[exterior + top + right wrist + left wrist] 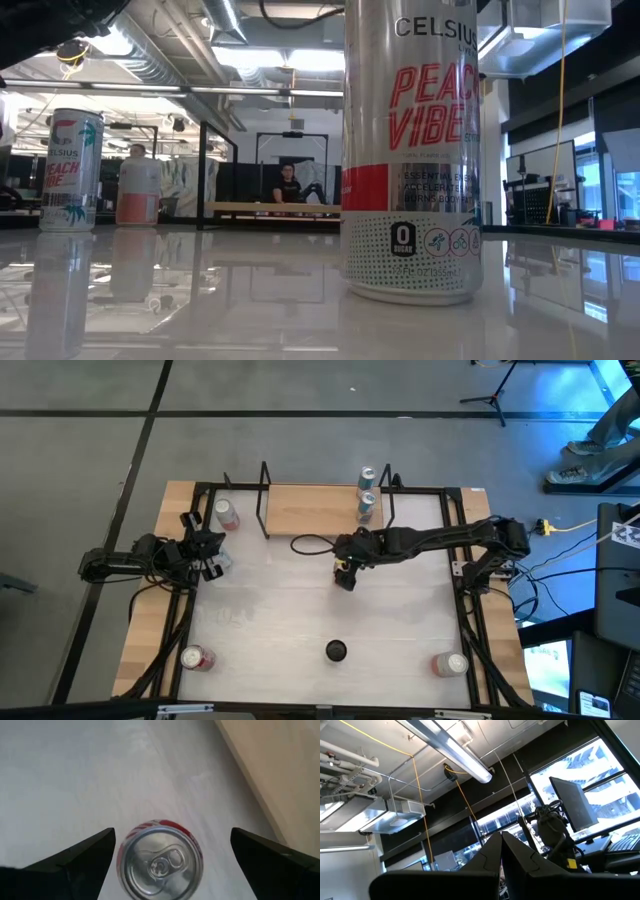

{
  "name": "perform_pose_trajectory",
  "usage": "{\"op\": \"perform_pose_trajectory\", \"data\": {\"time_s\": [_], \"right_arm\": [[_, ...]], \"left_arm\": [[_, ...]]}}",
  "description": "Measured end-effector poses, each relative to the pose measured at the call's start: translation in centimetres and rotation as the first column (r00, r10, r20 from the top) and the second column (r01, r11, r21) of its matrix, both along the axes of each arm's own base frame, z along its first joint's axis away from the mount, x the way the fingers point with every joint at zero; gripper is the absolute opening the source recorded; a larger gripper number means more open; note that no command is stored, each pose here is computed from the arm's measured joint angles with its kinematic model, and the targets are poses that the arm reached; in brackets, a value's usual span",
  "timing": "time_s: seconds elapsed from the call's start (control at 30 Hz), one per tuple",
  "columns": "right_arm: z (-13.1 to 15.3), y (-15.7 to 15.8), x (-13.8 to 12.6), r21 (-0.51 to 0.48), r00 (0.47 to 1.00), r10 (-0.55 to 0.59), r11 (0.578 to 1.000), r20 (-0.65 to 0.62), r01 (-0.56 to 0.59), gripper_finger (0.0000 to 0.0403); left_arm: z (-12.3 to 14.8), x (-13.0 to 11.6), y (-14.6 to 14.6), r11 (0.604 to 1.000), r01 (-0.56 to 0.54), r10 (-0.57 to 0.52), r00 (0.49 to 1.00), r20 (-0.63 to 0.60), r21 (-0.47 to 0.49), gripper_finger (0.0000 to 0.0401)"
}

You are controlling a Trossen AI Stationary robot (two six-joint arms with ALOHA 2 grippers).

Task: Place canned beverage on shelf
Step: Put the top red soda can on the shelf

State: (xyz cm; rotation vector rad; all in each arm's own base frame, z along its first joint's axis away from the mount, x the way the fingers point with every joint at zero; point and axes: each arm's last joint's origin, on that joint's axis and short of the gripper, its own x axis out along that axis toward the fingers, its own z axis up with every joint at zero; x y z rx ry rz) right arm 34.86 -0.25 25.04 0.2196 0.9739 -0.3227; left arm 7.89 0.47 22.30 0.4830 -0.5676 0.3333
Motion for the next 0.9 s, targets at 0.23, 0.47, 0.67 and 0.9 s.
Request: {"op": "perform_pose_trajectory", "data": {"time_s": [0.23,0.47,0.67,0.9], "right_arm": [[0.0,0.0,0.0,0.028,1.000,-0.029,0.999,0.006,0.029,0.0390],[-0.5,0.3,-0.4,0.034,0.999,-0.034,0.999,-0.030,0.035,0.0390],[-1.8,0.6,-0.4,0.064,1.000,-0.025,0.998,-0.004,0.025,0.0390],[-2.8,0.5,-0.7,0.066,0.999,-0.031,0.997,-0.021,0.032,0.0389]], "left_arm": [[0.0,0.0,0.0,1.000,0.001,-0.001,1.000,0.000,0.000,0.0007],[0.0,0.0,0.0,1.000,0.003,-0.003,1.000,0.001,-0.004,0.0007],[0.0,0.0,0.0,1.000,0.003,-0.003,1.000,0.001,-0.004,0.0007],[0.0,0.0,0.0,1.000,0.003,-0.003,1.000,0.001,-0.004,0.0007]]}}
